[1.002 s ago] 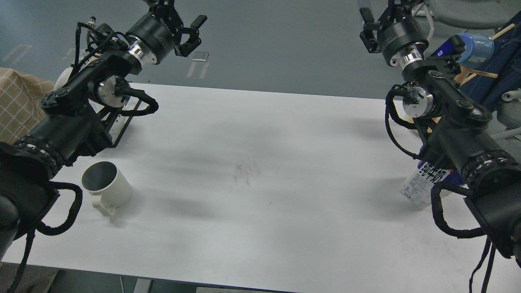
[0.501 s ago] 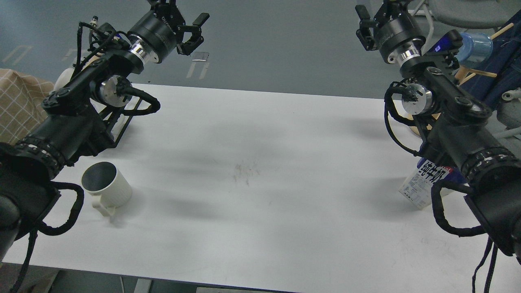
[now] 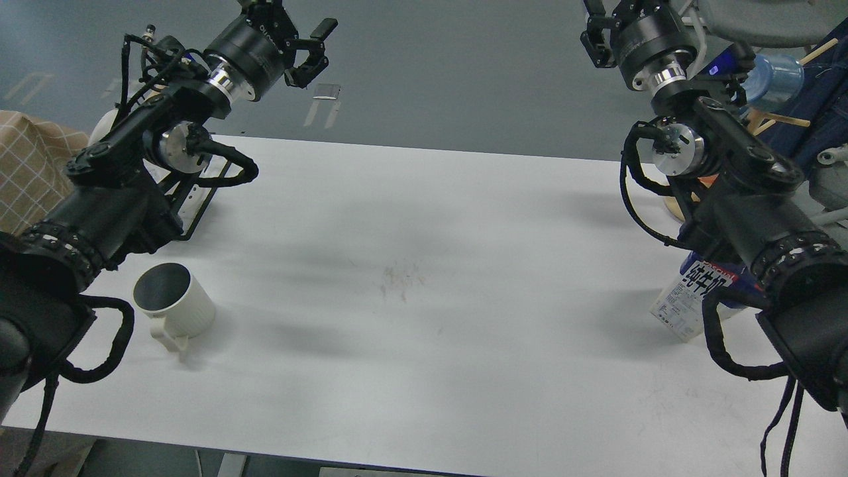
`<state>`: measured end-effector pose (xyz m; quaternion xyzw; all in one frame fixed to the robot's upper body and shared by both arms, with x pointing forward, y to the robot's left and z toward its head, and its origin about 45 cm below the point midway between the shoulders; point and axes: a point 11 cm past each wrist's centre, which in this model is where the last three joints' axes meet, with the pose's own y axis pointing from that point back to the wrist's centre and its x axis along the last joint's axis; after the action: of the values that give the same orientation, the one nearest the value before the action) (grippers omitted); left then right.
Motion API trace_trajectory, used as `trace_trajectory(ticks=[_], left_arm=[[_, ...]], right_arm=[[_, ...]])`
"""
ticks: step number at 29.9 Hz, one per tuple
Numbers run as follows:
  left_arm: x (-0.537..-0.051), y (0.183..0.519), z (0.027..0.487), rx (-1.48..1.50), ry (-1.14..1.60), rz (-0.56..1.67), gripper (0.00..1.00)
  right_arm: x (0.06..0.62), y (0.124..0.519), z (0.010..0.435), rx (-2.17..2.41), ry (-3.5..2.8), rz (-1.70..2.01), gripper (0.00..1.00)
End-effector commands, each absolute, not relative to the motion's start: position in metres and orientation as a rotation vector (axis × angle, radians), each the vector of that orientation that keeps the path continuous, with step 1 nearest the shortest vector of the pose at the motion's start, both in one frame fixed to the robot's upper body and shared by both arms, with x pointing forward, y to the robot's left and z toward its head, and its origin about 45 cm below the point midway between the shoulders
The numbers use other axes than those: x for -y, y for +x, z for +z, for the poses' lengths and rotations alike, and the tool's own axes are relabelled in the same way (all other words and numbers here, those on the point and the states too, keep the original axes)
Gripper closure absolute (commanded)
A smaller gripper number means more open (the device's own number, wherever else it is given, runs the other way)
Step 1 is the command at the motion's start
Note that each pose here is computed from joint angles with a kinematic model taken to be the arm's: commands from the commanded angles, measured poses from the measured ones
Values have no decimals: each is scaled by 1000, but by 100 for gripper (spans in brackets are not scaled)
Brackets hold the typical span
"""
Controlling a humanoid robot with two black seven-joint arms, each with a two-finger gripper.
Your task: Place cup and milk with both arms
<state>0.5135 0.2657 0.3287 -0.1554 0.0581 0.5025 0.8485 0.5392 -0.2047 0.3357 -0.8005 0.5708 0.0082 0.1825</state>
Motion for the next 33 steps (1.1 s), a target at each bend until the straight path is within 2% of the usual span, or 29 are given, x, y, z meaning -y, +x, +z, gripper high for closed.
trace_trajectory(ticks=[1, 9, 16, 23, 27, 33], left_arm=[[-265, 513, 332, -116, -331, 1051, 2], [-262, 512, 332, -112, -325, 1040, 2], [-262, 510, 339, -94, -323, 1022, 2], [-265, 504, 350, -50, -285, 990, 2], [-265, 479, 357, 49, -121, 876, 2], [-299, 414, 370, 485, 410, 656, 2]], right_arm=[[205, 539, 335, -1607, -2258, 19, 0], [165, 534, 347, -1491, -2471, -163, 0], [210, 526, 394, -1439, -2539, -437, 0], [214, 526, 384, -1476, -2504, -390, 0], [191, 524, 367, -1452, -2499, -310, 0], [178, 523, 350, -1455, -2498, -245, 0]])
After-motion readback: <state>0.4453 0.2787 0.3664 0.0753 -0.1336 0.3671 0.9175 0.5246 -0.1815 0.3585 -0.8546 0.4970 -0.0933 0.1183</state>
